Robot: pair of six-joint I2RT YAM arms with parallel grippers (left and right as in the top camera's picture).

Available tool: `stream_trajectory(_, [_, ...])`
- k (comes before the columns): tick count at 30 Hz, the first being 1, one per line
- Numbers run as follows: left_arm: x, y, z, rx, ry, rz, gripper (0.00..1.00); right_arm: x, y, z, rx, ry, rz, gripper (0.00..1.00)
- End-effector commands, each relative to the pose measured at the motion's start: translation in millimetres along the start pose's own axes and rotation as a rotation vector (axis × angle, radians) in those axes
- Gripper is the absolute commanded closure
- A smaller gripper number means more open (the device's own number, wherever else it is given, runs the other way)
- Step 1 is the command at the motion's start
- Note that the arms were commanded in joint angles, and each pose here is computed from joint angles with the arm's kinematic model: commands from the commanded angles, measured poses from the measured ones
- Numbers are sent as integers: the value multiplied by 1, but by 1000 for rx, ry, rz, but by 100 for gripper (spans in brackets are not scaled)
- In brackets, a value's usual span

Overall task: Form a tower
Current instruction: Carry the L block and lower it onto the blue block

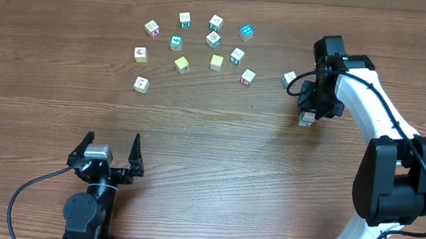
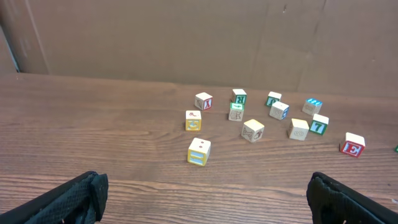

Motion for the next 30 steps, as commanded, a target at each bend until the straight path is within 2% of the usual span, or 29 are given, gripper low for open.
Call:
stream_trajectory(1, [0,-1,0,29,-7,-6,0,2,-1,-1,8,5,1,66])
stream_trajectory(7, [0,-1,0,29,-6,-6,0,2,-1,-2,7,12,0,62])
stream_trajectory(14, [0,-1,0,29,-6,-6,0,2,-2,-6,1,29,-4,69])
stream_trajectory(30, [0,-1,0,29,-6,-6,0,2,-2,-7,-34,36,0,74])
Point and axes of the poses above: each gripper's point midway between its finger pads, its own x axis out along the fingers, its own y axis along the line the jaws close on, z = x × y, the point moved 3 cm from there along -x, back along the fingers, and after that the axes turned 6 degrees about -x, right-handed, at the moved point
